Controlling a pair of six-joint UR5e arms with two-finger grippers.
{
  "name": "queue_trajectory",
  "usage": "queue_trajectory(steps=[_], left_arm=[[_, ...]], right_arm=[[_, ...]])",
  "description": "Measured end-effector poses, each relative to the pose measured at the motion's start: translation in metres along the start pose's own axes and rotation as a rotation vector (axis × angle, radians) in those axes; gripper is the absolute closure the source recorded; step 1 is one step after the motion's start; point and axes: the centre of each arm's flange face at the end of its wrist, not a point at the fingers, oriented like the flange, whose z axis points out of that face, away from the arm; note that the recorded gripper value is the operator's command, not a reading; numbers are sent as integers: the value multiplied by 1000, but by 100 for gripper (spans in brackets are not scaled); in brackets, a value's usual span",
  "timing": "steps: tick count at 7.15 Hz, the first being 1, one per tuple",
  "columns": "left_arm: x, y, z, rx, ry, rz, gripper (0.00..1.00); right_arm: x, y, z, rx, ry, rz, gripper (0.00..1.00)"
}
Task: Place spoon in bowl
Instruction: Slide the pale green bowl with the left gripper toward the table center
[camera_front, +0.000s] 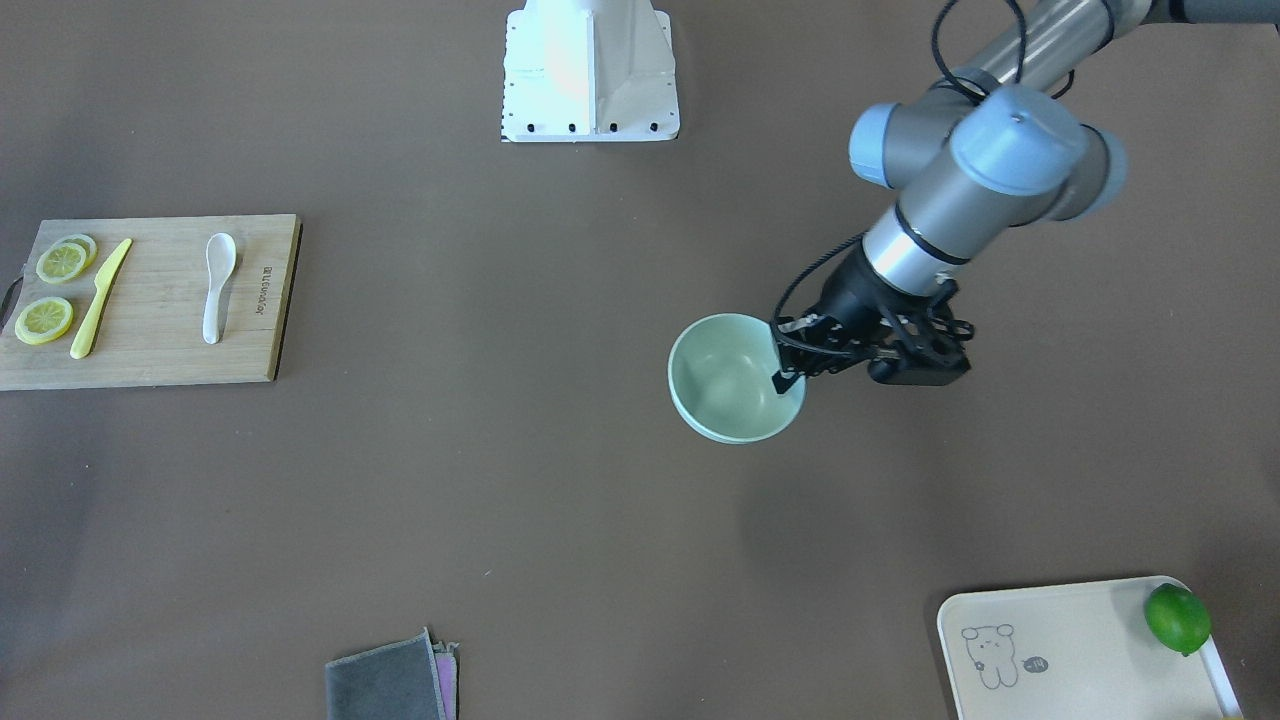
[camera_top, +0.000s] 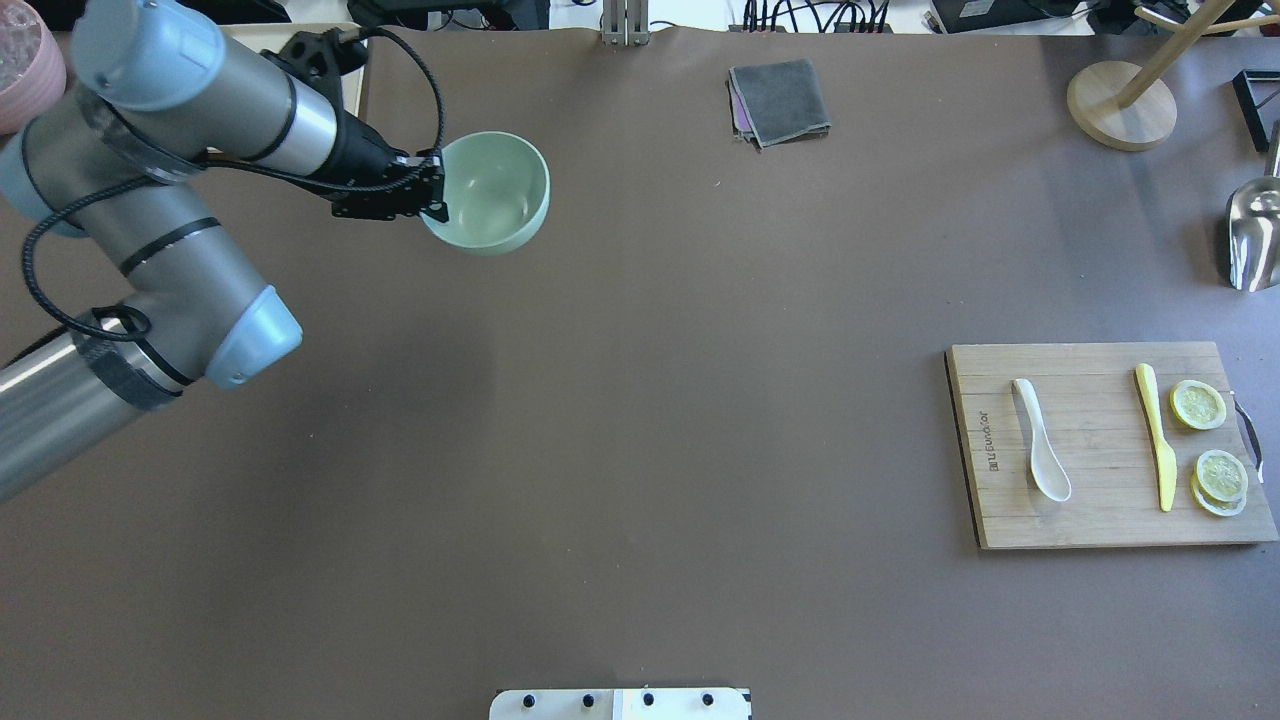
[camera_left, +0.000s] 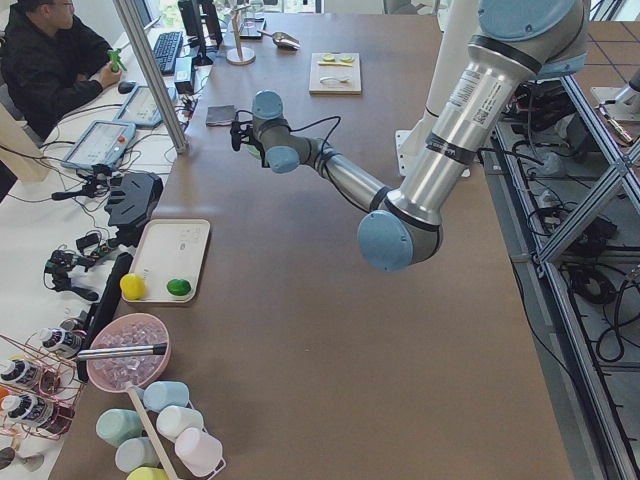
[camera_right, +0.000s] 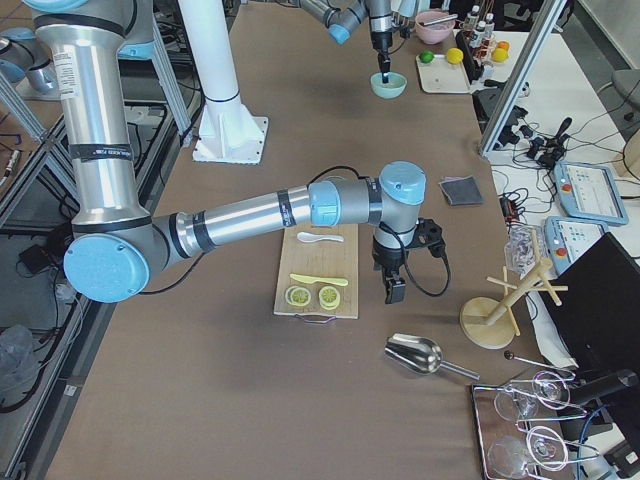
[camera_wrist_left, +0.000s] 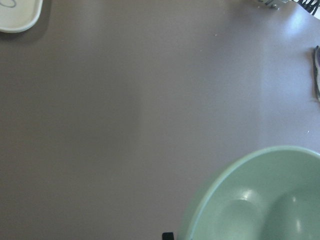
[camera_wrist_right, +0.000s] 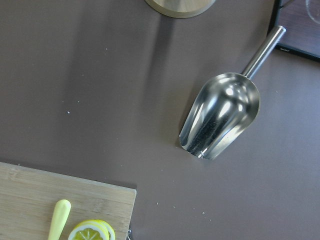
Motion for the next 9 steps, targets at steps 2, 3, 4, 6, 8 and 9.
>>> queue_trajectory(steps=[2, 3, 4, 6, 8, 9], left_arm=[[52, 65, 49, 40, -25, -5, 100], [64, 88, 73, 59, -45, -4, 100], [72, 104, 94, 71, -64, -8, 100], [75, 124, 114, 83, -86, -3, 3], [62, 131, 124, 106, -114, 8, 2], [56, 134, 128, 122, -124, 15, 2]], right_arm=[[-18, -7, 0, 17, -37, 63, 0], [-26, -7, -6, 30, -63, 103, 0], [-33, -6, -10, 36, -104, 121, 0], [-44, -3, -17, 43, -180, 123, 0], [-53, 1, -26, 59, -200, 110, 0], [-56, 1, -30, 65, -202, 114, 0]])
